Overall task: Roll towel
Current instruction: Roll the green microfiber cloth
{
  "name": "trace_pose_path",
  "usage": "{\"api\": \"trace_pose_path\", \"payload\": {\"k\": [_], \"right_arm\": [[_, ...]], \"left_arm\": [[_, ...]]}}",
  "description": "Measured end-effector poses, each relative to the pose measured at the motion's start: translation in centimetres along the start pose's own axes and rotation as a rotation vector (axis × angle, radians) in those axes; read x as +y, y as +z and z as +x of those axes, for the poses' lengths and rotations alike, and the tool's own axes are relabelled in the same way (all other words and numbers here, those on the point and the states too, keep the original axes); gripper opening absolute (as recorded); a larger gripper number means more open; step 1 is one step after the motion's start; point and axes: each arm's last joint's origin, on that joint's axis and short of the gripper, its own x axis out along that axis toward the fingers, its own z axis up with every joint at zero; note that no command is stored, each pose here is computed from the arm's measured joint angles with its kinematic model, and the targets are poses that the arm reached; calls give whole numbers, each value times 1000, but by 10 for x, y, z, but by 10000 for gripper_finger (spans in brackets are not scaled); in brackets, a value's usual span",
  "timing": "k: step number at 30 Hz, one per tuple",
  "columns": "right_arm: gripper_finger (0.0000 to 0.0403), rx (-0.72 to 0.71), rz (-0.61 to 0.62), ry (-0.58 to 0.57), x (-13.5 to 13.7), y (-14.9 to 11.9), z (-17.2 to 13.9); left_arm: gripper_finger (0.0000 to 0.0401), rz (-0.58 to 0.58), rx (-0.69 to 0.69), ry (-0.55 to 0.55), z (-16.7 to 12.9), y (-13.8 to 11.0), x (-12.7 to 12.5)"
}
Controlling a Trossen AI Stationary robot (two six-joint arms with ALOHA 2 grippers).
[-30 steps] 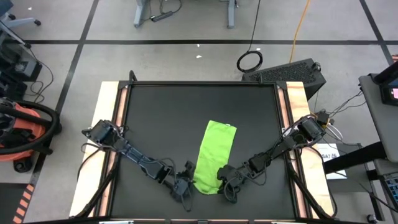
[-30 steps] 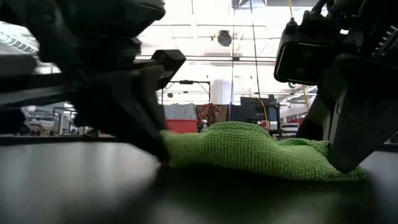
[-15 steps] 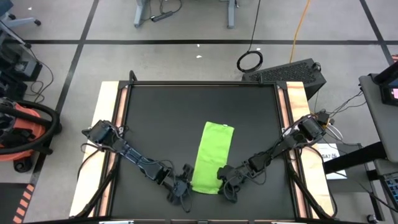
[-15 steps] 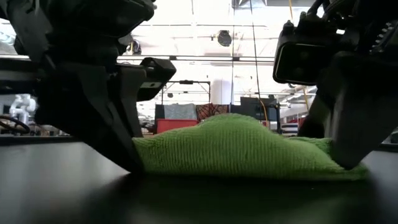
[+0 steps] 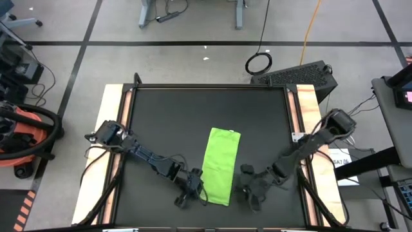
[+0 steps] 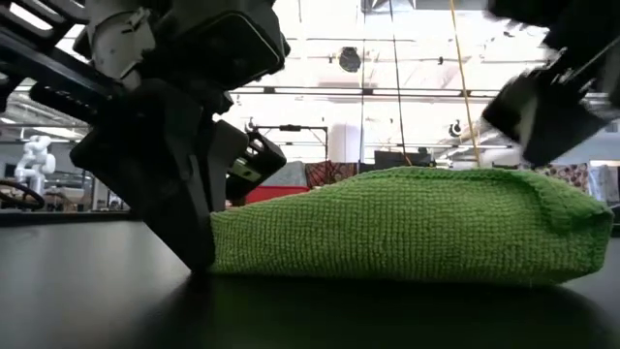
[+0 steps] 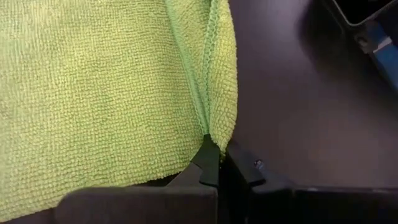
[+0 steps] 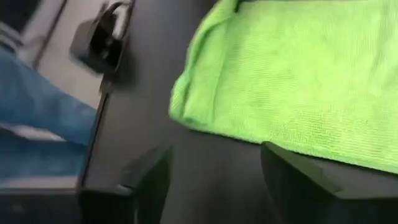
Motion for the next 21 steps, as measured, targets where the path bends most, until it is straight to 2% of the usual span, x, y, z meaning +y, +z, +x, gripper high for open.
{"api": "trace_pose_path", "payload": {"k": [4,12,21], "right_arm": [[245,21,-157,-37,14,-14,-8],[200,36,-365,-109,35,-46,1],[192,-25,-558,-235,46,-31,21]], "left_arm": [[4,-56,-6,-52,-2,1,9],[3,-188,-14,-151,-8,3,29],[3,-373,-8,-234,-13,2,49]]}}
